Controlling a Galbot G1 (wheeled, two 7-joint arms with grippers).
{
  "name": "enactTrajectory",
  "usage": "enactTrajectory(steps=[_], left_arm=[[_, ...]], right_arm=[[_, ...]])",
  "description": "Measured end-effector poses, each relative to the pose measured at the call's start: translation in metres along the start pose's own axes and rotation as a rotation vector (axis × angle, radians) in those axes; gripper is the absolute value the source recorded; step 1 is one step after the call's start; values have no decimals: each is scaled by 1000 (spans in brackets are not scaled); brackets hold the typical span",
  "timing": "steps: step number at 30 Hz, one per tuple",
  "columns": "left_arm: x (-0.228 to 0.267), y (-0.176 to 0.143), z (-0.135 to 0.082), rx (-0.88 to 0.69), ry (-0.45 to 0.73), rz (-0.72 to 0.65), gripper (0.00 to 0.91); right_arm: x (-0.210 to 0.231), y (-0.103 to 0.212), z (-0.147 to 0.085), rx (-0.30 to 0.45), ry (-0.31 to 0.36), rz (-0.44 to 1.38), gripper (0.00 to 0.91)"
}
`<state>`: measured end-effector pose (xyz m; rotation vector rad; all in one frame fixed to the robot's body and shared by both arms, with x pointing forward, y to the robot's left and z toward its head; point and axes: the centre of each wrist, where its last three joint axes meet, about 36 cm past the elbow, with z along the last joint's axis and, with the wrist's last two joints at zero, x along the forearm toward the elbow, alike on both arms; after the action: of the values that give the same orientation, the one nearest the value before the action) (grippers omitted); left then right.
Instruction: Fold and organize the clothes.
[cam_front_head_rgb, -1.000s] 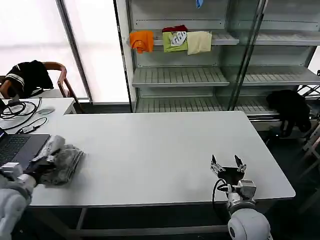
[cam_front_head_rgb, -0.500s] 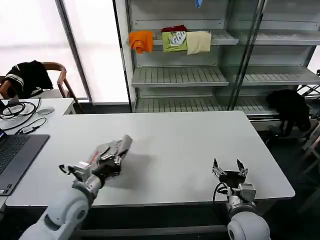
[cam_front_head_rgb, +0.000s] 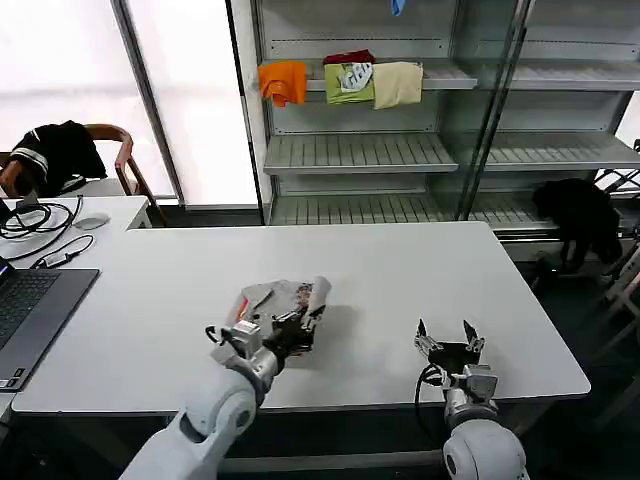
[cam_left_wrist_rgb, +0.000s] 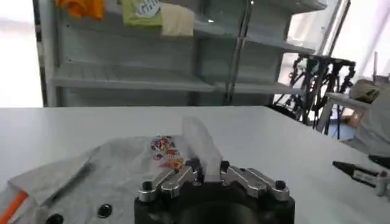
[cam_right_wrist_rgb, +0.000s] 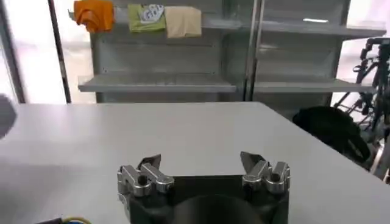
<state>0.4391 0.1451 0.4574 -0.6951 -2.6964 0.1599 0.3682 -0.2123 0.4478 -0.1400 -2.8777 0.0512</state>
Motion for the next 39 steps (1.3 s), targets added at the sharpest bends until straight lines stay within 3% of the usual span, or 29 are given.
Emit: enactTrajectory(steps=[9, 17, 29, 37, 39], left_arm=[[-23, -18, 3, 36, -7, 19, 907], [-22, -11, -7, 11, -38, -32, 907], [11, 40, -29, -62, -82, -211, 907], [43, 80, -44, -95, -114, -350, 907], [50, 89, -46, -104, -118, -381, 907]], right_arm=[[-8, 7, -1, -18, 15, -32, 907], [-11, 15, -9, -94, 39, -89, 907], [-19, 48, -20, -259, 123, -214, 907], [-24, 74, -22, -314, 173, -265, 907], [-25, 82, -22, -319, 183, -273, 836]])
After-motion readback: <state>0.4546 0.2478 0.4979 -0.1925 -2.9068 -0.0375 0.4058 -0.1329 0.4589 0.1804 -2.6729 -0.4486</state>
